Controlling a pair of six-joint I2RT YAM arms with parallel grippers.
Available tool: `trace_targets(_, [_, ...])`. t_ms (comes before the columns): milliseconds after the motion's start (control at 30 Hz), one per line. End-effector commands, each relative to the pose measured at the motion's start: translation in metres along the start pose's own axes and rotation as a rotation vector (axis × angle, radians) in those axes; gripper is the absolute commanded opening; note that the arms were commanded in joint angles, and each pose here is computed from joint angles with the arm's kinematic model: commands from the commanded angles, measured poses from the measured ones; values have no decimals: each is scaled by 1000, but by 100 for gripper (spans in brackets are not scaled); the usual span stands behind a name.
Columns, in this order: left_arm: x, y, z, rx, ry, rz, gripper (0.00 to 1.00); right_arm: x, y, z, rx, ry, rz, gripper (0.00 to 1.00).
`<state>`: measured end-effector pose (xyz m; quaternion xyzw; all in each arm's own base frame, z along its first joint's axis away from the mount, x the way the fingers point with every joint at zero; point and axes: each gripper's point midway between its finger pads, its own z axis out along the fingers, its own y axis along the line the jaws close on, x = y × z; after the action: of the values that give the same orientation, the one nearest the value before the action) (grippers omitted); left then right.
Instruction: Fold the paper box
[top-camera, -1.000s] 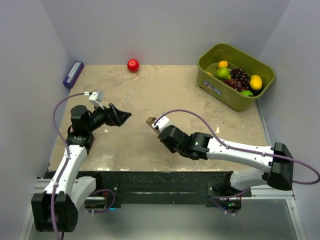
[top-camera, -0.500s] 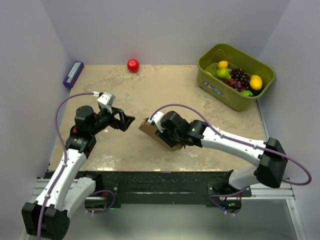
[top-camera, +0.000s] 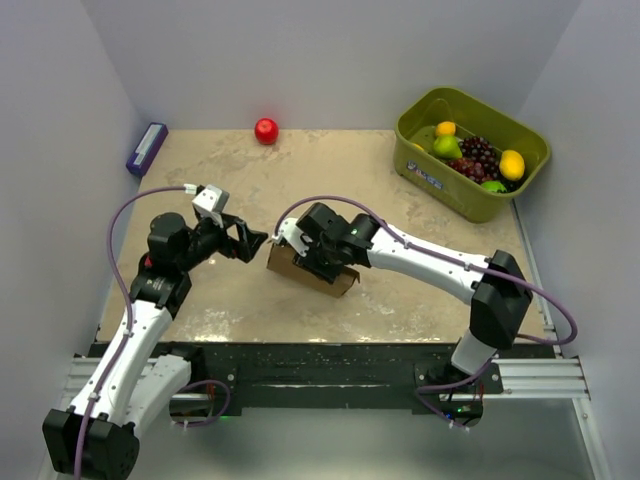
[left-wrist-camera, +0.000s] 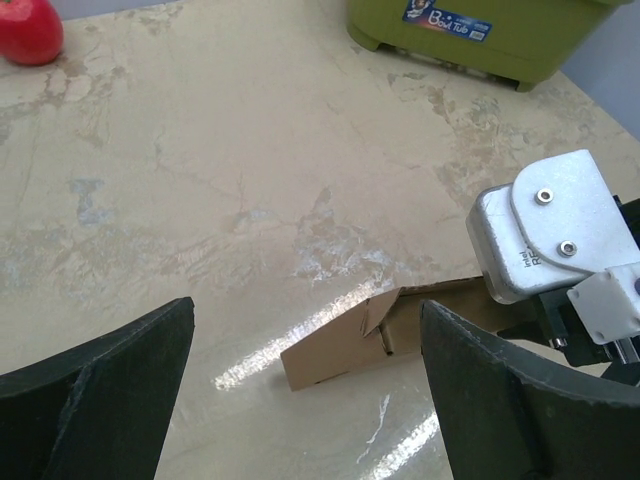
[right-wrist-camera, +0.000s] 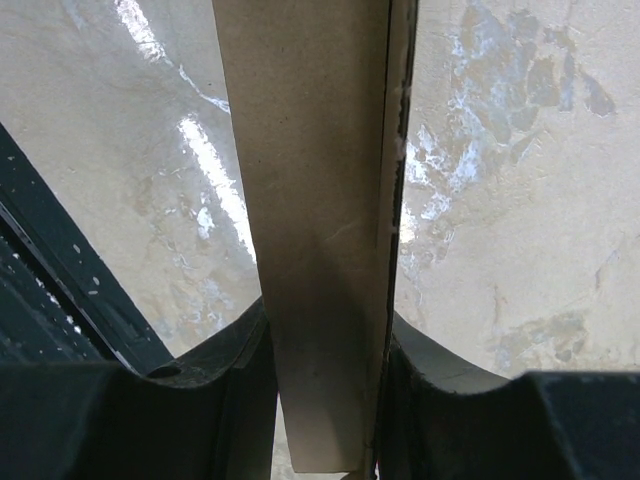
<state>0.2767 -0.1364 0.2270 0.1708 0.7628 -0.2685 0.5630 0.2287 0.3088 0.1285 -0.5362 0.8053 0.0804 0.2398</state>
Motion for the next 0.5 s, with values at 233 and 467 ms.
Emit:
trace_targets(233, [11,18,-1,-101,36,-3,99,-9,-7,5,-44,-18,-30,61])
trace_targets(467, [9,11,1,-51,29,12,100,-18,-17,-8,9,-82,-3,96])
